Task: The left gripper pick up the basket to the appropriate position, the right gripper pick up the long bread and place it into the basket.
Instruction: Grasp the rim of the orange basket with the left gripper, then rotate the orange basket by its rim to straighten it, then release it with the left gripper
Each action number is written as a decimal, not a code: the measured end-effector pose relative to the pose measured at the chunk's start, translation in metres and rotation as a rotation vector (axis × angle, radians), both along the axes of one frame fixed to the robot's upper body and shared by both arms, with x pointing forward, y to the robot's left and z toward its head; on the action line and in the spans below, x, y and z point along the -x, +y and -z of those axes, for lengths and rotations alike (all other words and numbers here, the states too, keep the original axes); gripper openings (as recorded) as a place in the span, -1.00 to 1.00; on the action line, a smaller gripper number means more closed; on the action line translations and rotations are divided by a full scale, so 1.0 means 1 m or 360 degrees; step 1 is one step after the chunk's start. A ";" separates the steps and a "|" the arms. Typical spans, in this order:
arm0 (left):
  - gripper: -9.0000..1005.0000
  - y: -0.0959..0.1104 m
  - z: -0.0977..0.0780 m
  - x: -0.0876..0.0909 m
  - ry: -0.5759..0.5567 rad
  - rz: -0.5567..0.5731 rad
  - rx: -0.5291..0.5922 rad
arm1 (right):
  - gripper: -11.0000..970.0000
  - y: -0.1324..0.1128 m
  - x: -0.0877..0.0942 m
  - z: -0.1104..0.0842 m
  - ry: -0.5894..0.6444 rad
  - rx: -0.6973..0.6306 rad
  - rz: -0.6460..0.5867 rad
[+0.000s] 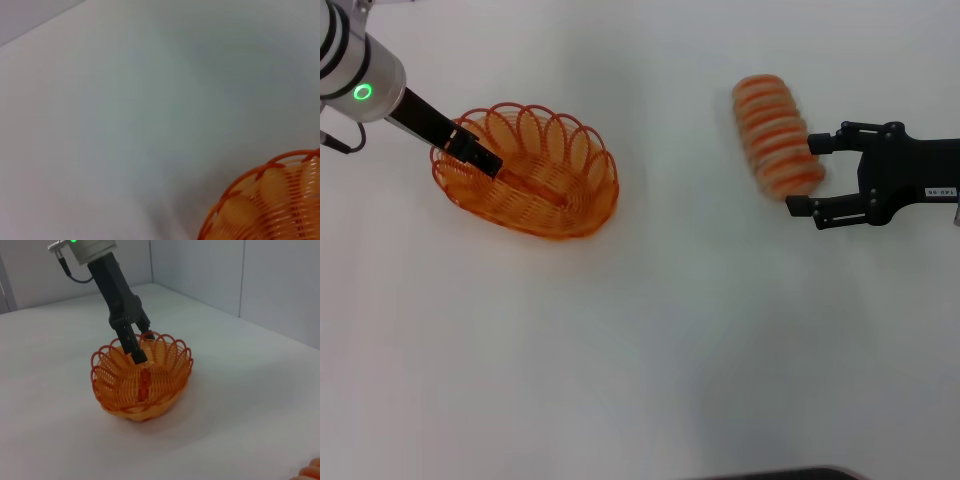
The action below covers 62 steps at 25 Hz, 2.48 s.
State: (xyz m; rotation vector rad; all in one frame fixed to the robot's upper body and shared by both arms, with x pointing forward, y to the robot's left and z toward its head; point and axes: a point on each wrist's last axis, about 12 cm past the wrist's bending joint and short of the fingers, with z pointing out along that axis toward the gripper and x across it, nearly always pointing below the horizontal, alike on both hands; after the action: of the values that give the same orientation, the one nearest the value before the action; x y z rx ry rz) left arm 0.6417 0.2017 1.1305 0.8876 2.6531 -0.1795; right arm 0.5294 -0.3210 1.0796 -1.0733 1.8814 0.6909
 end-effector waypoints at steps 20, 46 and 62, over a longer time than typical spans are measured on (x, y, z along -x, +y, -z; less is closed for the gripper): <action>-0.17 -0.002 -0.002 -0.002 -0.0016 -0.0009 0.0008 | 0.91 -0.002 -0.001 -0.001 -0.0007 0.0005 0.0015; -0.85 0.010 -0.022 0.011 0.0221 -0.0202 0.0165 | 0.91 -0.004 -0.003 -0.002 -0.0017 0.0011 0.0024; -0.88 0.030 -0.012 0.028 0.0379 -0.0424 0.0618 | 0.91 -0.004 -0.007 -0.003 -0.0031 0.0028 0.0045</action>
State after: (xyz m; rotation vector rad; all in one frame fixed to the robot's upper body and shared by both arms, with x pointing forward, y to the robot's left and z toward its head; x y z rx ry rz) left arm 0.6133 0.2313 1.1424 0.4049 2.7730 -0.7435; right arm 0.5361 -0.3250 1.0826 -1.0586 1.8856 0.6467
